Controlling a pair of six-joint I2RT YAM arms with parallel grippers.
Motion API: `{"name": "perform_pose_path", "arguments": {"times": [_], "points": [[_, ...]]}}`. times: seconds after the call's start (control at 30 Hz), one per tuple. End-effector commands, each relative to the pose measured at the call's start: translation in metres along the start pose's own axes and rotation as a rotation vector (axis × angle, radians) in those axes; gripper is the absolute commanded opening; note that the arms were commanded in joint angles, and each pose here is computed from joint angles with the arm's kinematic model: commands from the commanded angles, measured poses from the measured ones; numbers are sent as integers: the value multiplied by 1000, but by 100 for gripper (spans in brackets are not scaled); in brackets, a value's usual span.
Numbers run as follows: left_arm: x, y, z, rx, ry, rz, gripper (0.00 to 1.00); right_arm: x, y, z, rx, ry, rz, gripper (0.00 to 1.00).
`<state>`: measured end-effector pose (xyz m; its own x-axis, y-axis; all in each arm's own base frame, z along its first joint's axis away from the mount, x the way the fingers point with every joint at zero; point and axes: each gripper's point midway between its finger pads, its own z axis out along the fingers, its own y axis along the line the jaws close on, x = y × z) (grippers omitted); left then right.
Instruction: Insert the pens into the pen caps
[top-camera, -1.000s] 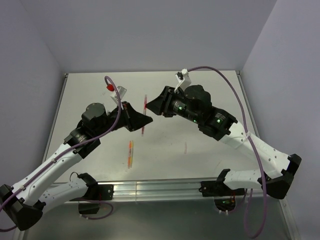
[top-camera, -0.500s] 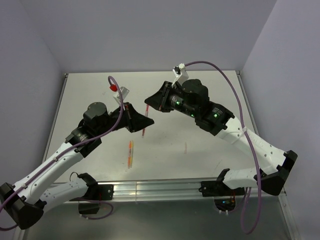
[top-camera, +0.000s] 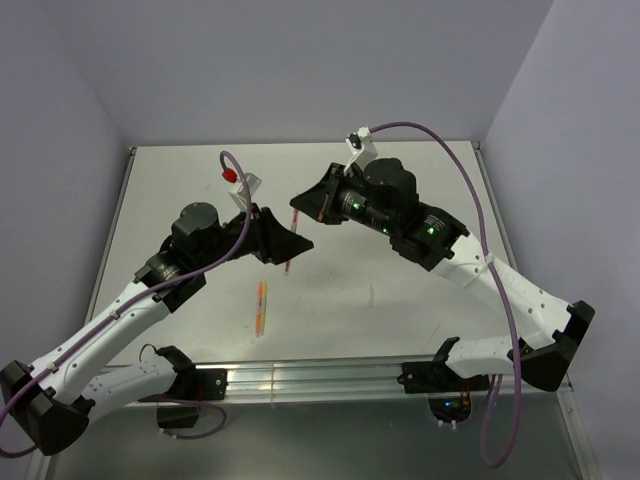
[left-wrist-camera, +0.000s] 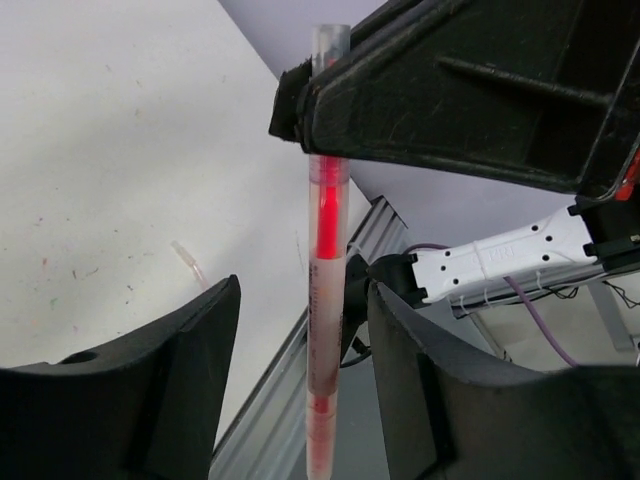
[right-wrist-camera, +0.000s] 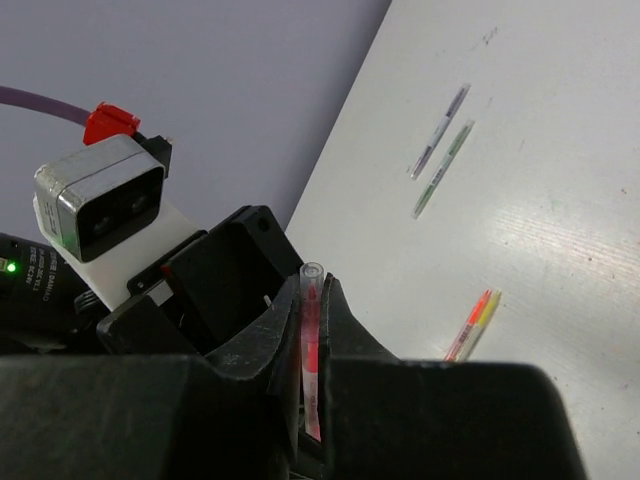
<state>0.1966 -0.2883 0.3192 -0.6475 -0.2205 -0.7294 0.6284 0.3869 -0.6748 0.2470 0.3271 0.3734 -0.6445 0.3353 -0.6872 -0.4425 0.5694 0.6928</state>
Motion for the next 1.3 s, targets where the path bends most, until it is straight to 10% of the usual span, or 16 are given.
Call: {"name": "perform_pose_path", "arguments": {"times": [0.0,0.47,0.93,1.27], "points": [[-23,-13,-5,5,-75,41,61,-19,6,-6,-9,-49,27,0],[-88,13,-79,-383,-394,60,63,-17,-106,82,243,73,152,0],[-80,12,-78,-409,-339,-27,60,82,-210,256,355,343,292,0],[-77,15,-83,-438,-320,-28,61,140,-256,265,454,442,307,0]]}}
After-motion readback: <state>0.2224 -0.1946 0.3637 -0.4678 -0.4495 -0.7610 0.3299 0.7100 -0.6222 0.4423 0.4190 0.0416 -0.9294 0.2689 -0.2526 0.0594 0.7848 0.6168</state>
